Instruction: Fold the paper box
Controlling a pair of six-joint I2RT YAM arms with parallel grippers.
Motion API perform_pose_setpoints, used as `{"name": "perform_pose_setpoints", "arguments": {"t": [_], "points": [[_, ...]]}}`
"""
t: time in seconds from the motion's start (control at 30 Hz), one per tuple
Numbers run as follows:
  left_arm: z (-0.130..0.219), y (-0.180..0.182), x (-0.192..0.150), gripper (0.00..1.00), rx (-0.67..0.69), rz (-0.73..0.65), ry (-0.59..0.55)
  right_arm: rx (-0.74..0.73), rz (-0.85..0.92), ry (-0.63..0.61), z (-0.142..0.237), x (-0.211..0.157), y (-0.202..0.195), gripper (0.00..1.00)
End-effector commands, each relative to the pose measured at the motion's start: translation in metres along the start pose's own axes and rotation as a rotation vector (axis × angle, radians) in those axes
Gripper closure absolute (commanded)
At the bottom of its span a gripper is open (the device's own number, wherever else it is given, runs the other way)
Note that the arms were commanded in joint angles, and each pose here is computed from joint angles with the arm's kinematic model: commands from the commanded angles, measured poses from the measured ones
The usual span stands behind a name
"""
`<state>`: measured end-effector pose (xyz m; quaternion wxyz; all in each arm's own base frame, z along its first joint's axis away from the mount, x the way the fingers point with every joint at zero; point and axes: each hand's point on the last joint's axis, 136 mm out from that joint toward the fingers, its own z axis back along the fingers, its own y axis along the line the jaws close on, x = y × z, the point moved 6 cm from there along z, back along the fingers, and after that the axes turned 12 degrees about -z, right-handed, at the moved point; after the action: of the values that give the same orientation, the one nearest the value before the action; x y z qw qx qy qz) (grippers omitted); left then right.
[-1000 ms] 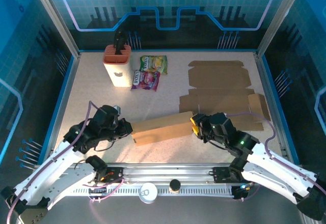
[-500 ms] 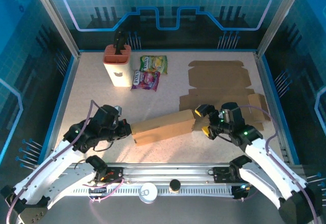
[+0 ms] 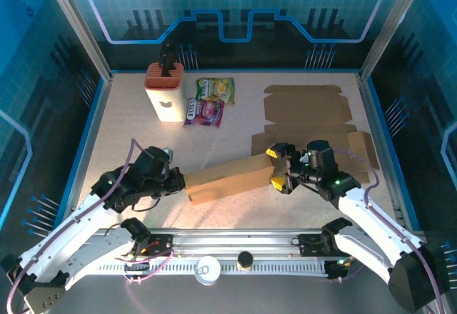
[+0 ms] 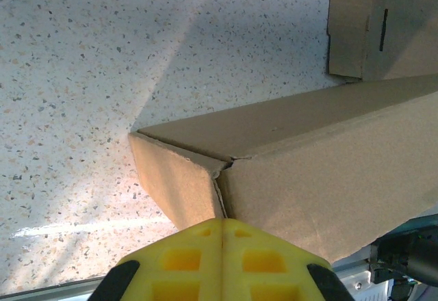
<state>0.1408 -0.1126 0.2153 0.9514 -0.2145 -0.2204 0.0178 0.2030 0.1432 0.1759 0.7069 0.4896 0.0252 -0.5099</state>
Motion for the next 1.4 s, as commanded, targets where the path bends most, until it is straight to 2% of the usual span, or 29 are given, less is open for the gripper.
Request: {"name": "perform_pose_setpoints", "arguments": {"t": [0.0, 0.3, 0.47, 0.67, 0.9, 1.17, 1.27, 1.37], "points": [[0.001, 0.004, -0.005, 0.97, 0.045, -0.026, 0.04, 0.001, -0.068, 0.041, -0.009, 0.0, 0.009, 0.0], [0.003, 0.004, -0.004, 0.97, 0.051, -0.039, 0.033, -0.029, -0.132, 0.128, -0.035, 0.011, 0.012, 0.02], [0.003, 0.004, -0.003, 0.97, 0.062, -0.036, 0.026, -0.027, -0.158, 0.191, -0.044, 0.013, 0.0, 0.11], [0.008, 0.01, -0.001, 0.96, 0.114, -0.008, 0.004, -0.026, -0.104, 0.224, -0.05, -0.012, -0.009, 0.25], [0.018, 0.032, -0.005, 0.96, 0.26, 0.065, -0.04, -0.012, -0.047, 0.18, -0.061, -0.041, -0.023, 0.3], [0.033, 0.051, -0.008, 0.95, 0.324, 0.137, -0.161, -0.005, 0.022, 0.24, -0.11, -0.078, -0.03, 0.35], [0.031, 0.056, -0.005, 0.92, 0.355, 0.14, -0.191, 0.046, 0.078, 0.287, -0.137, -0.089, -0.02, 0.43], [0.024, 0.057, 0.005, 0.9, 0.383, 0.144, -0.209, 0.083, 0.134, 0.326, -0.166, -0.095, -0.011, 0.44]]}}
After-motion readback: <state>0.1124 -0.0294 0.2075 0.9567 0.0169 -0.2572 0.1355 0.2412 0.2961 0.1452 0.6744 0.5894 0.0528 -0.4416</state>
